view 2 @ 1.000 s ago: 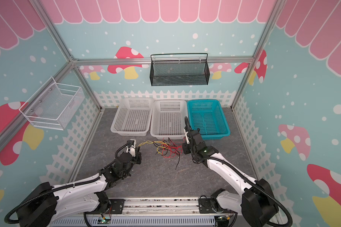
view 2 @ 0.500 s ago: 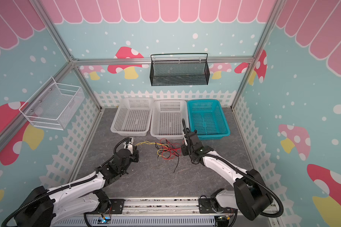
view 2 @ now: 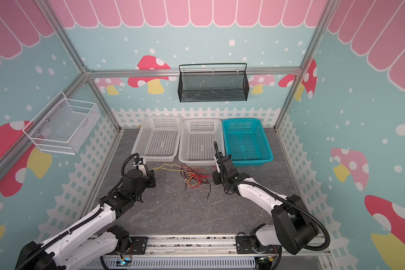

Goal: Untangle and sort cables by color
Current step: Untie the cable.

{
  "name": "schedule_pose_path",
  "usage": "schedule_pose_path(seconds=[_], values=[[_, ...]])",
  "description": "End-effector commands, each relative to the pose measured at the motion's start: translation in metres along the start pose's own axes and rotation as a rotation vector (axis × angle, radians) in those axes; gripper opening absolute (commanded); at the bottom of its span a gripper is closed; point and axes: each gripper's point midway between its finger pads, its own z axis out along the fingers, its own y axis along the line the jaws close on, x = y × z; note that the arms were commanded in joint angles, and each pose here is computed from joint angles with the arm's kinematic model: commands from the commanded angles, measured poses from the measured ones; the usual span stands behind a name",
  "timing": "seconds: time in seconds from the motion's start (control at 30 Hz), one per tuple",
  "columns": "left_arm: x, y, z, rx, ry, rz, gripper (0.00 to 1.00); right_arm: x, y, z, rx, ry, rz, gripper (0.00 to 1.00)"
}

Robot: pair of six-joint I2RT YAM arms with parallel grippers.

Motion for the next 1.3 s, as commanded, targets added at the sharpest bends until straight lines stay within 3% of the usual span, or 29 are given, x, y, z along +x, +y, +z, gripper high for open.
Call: schedule_pose_path(seconds=[0.0, 0.13, 0.23, 0.33, 0.7, 0.87, 1.03, 1.27], values=[[-0.035, 0.036, -0.010, -0.161, -0.118, -0.122, 0.00, 0.056, -0.060, -0.002, 0.263, 0.200, -0.018, 0.00], [-0.035, -0.009, -0.011, 0.032, -0.132, -0.048, 0.00, 0.041, -0.035, -0.001, 0.120, 0.138, -0.036, 0.04], [-0.035, -0.037, -0.019, 0.086, -0.170, 0.072, 0.00, 0.029, -0.019, -0.004, 0.030, 0.090, -0.045, 0.08], [-0.034, -0.053, -0.021, 0.140, -0.179, 0.106, 0.00, 0.021, -0.008, -0.006, -0.032, 0.070, -0.062, 0.15], [-0.026, -0.085, -0.017, 0.216, -0.152, 0.208, 0.00, -0.011, 0.014, -0.030, -0.150, -0.025, -0.116, 0.68], [-0.017, -0.103, -0.014, 0.241, -0.130, 0.265, 0.00, -0.028, 0.029, -0.046, -0.230, -0.078, -0.167, 0.68], [-0.016, -0.120, -0.016, 0.288, -0.140, 0.295, 0.00, -0.064, 0.053, -0.069, -0.344, -0.230, -0.206, 0.54], [-0.022, -0.129, -0.017, 0.314, -0.168, 0.309, 0.00, -0.091, 0.096, -0.084, -0.555, -0.305, -0.267, 0.51]])
